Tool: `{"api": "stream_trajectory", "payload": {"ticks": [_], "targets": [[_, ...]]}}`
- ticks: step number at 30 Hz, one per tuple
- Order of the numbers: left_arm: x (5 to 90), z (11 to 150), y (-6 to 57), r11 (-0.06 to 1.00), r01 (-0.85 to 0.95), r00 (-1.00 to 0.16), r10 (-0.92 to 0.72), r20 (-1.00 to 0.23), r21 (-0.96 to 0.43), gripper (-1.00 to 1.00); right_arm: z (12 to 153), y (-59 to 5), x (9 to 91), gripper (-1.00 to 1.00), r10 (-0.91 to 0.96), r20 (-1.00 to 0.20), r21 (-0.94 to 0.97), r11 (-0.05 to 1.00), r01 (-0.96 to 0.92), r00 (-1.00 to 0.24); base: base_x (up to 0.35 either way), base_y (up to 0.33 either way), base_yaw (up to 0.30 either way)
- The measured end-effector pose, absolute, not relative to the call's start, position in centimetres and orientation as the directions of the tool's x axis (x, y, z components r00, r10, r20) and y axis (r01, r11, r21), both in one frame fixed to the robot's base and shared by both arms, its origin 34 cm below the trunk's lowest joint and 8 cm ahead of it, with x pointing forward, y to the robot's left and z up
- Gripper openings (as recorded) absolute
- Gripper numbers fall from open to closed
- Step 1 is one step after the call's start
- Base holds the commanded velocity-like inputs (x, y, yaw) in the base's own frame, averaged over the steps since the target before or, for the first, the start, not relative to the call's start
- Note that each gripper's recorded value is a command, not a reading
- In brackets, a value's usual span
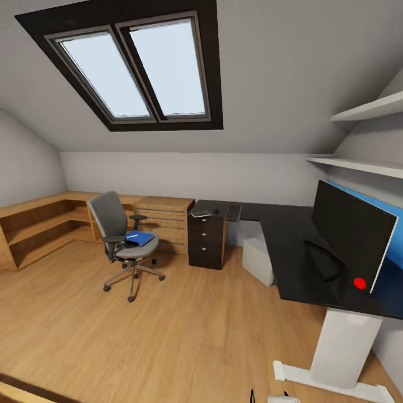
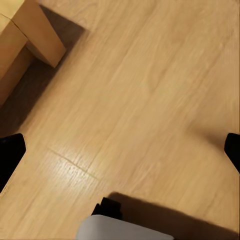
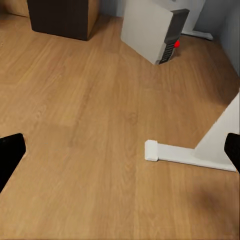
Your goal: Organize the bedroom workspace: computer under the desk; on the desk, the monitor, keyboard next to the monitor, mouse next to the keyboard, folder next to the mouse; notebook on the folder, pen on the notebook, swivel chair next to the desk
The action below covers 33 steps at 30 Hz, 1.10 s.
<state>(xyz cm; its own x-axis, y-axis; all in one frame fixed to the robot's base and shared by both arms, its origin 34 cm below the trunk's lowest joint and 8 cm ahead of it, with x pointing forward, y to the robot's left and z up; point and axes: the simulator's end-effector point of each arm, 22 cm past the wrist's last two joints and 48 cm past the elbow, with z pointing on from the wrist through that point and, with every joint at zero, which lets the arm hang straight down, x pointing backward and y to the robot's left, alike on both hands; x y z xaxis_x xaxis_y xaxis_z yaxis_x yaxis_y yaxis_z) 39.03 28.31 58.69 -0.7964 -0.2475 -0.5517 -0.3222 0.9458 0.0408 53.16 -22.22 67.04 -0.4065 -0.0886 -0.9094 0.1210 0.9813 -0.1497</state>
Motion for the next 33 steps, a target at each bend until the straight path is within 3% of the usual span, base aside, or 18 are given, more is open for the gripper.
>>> {"api": "stream_trajectory", "payload": {"ticks": [13, 27, 33], "targets": [[38.1, 58.0, 28.1, 0.947, -0.318, -0.811, -0.245, -0.531, 0.048, 1.0, 66.8, -22.4, 53.0, 1.0, -0.092, -0.907, -0.153, 0.981, 0.119, -0.412, 0.314, 0.121, 0.062], [37.5, 57.5, 28.1, 0.947, -0.317, -0.822, -0.246, -0.513, 0.054, 1.0, 65.9, -22.4, 52.6, 1.0, -0.092, -0.897, -0.156, 0.981, 0.116, -0.433, 0.014, 0.002, 0.0], [38.2, 57.9, 28.5, 0.942, -0.333, -0.789, -0.25, -0.562, 0.049, 1.0, 65.5, -22.4, 52.4, 1.0, -0.092, -0.893, -0.157, 0.981, 0.115, -0.441, 0.0, 0.0, 0.0]]}}
